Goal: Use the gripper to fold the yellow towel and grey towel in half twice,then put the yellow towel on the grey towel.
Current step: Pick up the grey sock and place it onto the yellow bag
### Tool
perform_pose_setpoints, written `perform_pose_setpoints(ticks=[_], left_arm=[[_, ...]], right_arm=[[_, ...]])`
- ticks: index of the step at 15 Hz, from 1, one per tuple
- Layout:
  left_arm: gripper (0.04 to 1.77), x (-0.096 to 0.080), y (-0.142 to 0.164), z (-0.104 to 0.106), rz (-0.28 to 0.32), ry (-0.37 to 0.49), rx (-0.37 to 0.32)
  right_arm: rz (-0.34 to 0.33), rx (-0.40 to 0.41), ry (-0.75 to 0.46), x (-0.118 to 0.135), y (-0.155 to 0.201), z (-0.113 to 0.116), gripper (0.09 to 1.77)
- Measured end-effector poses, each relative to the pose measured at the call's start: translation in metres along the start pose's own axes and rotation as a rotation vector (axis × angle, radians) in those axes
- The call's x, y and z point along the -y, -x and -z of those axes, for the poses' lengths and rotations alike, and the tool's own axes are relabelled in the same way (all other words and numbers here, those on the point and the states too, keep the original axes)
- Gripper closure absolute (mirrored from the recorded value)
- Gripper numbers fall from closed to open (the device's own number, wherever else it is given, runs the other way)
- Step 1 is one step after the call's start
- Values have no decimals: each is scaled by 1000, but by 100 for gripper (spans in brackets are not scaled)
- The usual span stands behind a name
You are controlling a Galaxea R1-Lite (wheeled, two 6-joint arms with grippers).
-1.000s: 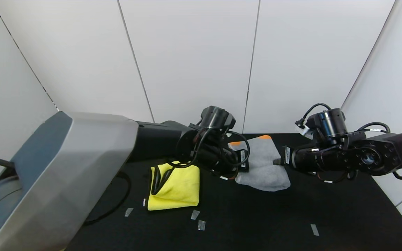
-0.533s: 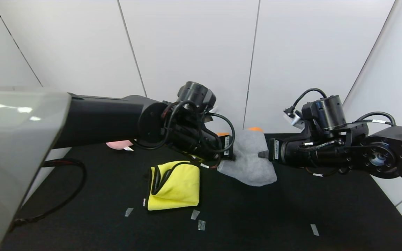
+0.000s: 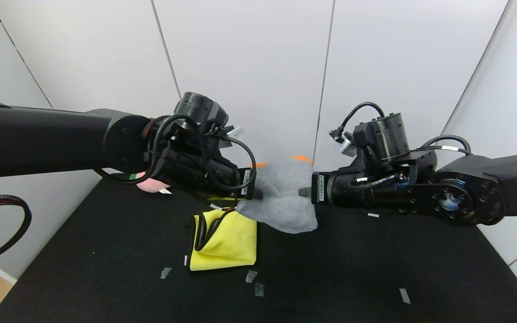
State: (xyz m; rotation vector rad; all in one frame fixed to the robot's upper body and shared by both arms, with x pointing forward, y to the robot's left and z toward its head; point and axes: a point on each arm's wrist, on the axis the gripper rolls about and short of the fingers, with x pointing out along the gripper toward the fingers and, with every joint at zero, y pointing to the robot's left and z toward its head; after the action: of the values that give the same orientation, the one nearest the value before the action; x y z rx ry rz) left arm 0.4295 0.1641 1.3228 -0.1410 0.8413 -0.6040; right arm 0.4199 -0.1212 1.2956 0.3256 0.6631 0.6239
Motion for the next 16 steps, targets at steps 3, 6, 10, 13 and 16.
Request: perform_pose_setpoints(ticks=[3,6,10,13,16], left_arm=[[163,-17,18,3,-39,-6,13],[163,-31,36,9,-79,-5,-2],[163,-35,46,11,-93,-5,5],[163,-43,49,13,-118,-40,9],[163,-60,49,17,-173,-48,-5]], right_arm=[[12,2,30,-11,-25,4,174],[-8,-1,62,-30,-48,11,174],[-25,-18,78,-38,-63,19,174],[-23,-13,91,-42,-70,20,174],[-39,18,124,-54,-91,20,174]])
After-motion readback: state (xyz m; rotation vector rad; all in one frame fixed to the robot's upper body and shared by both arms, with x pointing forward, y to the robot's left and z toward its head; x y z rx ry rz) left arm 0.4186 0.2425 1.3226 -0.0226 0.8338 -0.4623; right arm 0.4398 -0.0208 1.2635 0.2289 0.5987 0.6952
